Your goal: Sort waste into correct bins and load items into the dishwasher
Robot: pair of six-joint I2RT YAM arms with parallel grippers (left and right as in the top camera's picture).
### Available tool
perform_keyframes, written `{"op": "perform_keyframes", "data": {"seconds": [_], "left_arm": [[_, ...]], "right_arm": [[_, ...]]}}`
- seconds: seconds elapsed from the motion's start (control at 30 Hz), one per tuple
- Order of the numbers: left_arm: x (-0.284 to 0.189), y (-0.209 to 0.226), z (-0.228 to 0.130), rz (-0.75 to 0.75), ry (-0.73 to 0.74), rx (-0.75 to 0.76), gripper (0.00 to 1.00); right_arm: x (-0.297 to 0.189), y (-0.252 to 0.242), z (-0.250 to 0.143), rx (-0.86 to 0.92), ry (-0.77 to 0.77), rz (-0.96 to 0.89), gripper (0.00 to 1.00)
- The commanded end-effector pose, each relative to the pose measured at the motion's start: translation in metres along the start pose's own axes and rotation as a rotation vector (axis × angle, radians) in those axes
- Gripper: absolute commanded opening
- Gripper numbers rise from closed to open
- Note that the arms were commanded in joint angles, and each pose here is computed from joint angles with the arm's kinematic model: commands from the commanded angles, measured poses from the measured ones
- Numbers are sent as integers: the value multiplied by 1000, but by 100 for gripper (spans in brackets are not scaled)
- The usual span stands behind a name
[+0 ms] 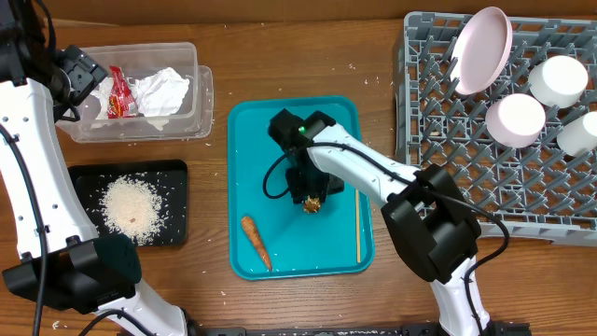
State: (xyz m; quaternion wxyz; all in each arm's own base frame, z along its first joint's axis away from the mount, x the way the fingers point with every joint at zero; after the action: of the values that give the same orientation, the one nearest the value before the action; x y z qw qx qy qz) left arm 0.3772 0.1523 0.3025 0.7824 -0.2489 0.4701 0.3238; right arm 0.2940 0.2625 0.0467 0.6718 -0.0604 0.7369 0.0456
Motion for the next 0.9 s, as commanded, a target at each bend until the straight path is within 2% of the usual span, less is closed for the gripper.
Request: {"op": "perform_keyframes", "data": {"seconds": [0.0, 0.23, 0.3, 0.37, 0.43, 0.63, 0.87], "left_arm": [[1, -1, 0, 9, -4, -3, 100], [1, -1, 0, 9, -4, -3, 100], [1, -1, 0, 9, -4, -3, 100], [1, -1, 0, 9, -4, -3, 100], [1, -1, 0, 9, -4, -3, 100], [1, -1, 0, 9, -4, -3, 100], [1, -1, 0, 9, -4, -3, 100]], "right_arm": [[7, -2, -8, 67, 37, 9, 62], [8, -4, -10, 108, 47, -2, 68], [8, -4, -9, 107, 44, -1, 66], [8, -5, -9, 104, 39, -7, 51], [8, -7, -7, 104, 28, -24, 45], [7, -13, -5, 80, 8, -62, 45], [-23, -21, 9, 92, -44, -111, 45]]}}
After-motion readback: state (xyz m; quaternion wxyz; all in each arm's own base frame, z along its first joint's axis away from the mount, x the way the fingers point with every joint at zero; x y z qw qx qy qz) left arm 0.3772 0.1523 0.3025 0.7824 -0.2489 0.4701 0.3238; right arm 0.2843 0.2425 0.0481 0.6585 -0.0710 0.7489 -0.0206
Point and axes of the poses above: each gripper's point midway between its finger pads, its own x axis out along the fingers, its own y axis along the line the jaws close on, z = x × y, the point moved 3 cm from there along -x, back along the fingers, and after that the axes turned 6 degrees about x, right-handed, at the moved point
